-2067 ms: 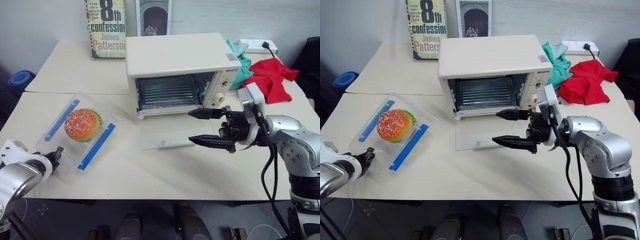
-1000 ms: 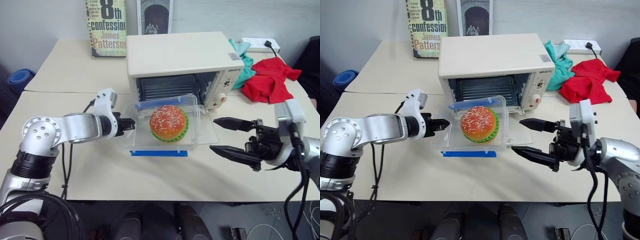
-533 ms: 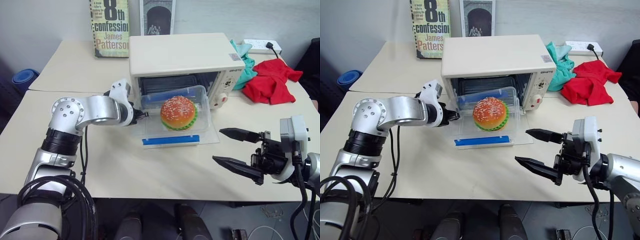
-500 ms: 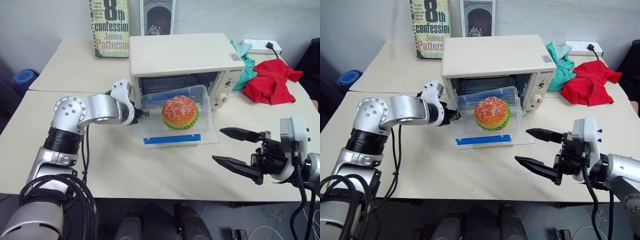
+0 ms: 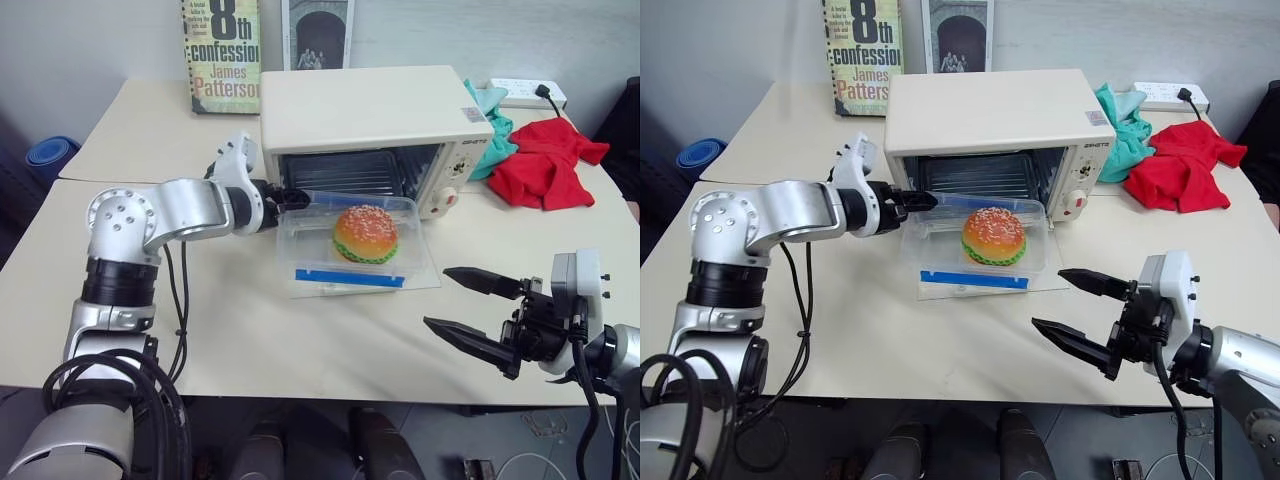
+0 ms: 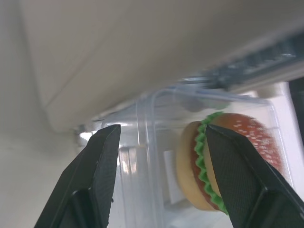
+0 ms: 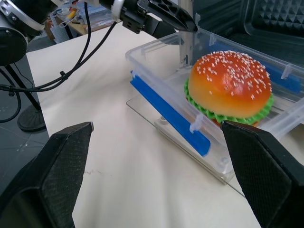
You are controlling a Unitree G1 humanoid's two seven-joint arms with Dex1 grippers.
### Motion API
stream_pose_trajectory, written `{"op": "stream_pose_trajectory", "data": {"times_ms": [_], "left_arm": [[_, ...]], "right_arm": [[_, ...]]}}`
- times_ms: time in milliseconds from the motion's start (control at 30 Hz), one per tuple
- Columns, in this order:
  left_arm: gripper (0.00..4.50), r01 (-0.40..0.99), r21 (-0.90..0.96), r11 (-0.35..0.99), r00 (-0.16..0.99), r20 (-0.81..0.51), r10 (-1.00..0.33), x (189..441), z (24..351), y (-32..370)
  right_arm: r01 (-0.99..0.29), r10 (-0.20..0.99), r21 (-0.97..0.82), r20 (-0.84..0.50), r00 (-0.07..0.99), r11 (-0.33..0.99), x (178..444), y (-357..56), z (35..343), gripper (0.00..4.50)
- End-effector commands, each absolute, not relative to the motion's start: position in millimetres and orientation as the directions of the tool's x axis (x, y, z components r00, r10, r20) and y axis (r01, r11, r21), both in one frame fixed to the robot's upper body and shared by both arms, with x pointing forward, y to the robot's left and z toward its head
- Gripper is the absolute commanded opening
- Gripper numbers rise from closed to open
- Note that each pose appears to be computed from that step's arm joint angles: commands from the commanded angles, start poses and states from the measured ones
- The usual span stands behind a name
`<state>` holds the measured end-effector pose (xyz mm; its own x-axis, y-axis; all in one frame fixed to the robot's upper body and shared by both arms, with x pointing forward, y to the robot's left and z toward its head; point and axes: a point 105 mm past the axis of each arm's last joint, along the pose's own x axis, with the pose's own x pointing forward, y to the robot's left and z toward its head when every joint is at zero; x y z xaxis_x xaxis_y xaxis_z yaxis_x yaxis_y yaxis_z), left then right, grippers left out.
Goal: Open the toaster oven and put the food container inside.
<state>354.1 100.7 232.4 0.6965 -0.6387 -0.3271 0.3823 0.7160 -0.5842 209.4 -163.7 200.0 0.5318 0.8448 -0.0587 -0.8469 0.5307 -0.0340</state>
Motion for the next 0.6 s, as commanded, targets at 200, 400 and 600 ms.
{"op": "stream_pose_trajectory", "data": {"times_ms": [200, 400, 600], "left_arm": [[1.78, 0.829, -0.397, 0.394, 0.433, 0.010, -0.901, 293, 265, 131], [0.00, 0.964, -0.203, 0.171, 0.125, -0.221, -0.967, 258, 206, 124], [0.00, 0.980, -0.109, 0.168, 0.125, -0.323, -0.938, 281, 171, 94]], "right_arm": [[-0.868, 0.869, 0.034, -0.051, 0.493, 0.495, 212, -150, 192, 2.48], [-0.871, 0.872, 0.060, -0.077, 0.483, 0.488, 220, -146, 178, 0.39], [-0.821, 0.814, 0.004, -0.129, 0.566, 0.571, 248, -147, 162, 0.06]]}}
